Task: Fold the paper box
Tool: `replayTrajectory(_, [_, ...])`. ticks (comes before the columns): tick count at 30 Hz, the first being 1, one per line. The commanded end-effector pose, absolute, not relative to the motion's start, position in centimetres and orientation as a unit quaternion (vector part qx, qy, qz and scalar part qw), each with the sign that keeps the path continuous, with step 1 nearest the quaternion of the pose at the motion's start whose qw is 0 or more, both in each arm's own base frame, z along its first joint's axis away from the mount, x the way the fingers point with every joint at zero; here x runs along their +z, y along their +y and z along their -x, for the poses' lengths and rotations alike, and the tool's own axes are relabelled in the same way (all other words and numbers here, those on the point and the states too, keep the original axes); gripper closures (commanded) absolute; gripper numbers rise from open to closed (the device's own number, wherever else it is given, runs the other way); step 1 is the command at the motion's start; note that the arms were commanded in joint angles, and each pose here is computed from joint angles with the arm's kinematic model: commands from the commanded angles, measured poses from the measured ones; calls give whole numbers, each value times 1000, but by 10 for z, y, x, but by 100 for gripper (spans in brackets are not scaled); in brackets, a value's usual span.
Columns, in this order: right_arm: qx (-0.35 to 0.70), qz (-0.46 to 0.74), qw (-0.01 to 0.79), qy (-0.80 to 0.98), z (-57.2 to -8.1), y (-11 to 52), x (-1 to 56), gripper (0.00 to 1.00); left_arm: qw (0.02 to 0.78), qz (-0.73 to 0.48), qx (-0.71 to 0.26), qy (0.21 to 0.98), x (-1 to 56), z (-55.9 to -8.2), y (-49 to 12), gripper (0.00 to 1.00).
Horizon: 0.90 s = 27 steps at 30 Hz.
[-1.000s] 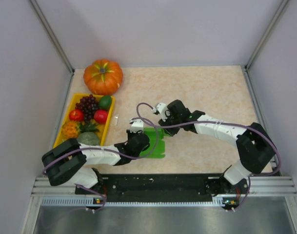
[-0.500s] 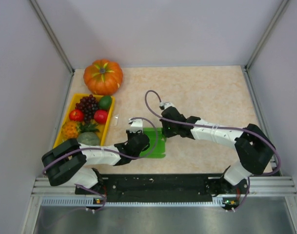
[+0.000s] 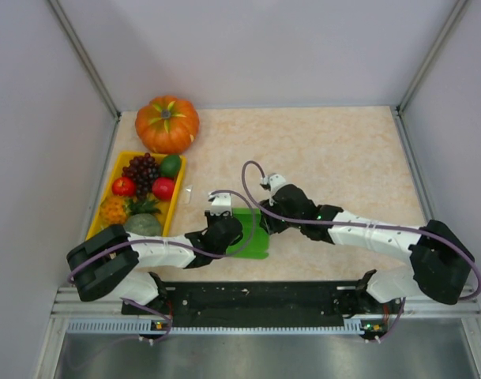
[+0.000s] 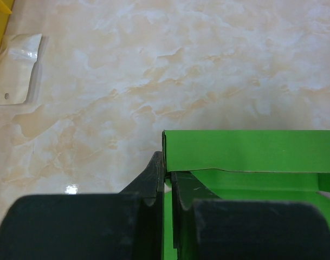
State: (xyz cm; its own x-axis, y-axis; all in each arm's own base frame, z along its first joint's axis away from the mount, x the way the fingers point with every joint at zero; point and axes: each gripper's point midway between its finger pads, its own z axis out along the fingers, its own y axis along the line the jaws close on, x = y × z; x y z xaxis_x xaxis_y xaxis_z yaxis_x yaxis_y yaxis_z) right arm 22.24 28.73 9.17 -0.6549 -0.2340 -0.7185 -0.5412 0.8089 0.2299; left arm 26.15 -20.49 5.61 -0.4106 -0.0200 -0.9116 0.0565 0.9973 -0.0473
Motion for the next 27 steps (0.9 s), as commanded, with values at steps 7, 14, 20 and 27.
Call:
replayTrajectory(7, [342,374,369,779,-213,329,117,59,545,-12,-42,837,62,-260,-205,100])
replayTrajectory(14, [327,393,360,781,-227,334,100,63,548,-17,-43,836,64,-260,-206,100])
replayTrajectory(20, [317,403,377,771,-230,331,99,80,547,-20,-42,836,62,-259,-205,100])
replayTrajectory(27, [230,357,436,793,-266,313,99,100,548,-21,-44,835,63,-259,-205,100])
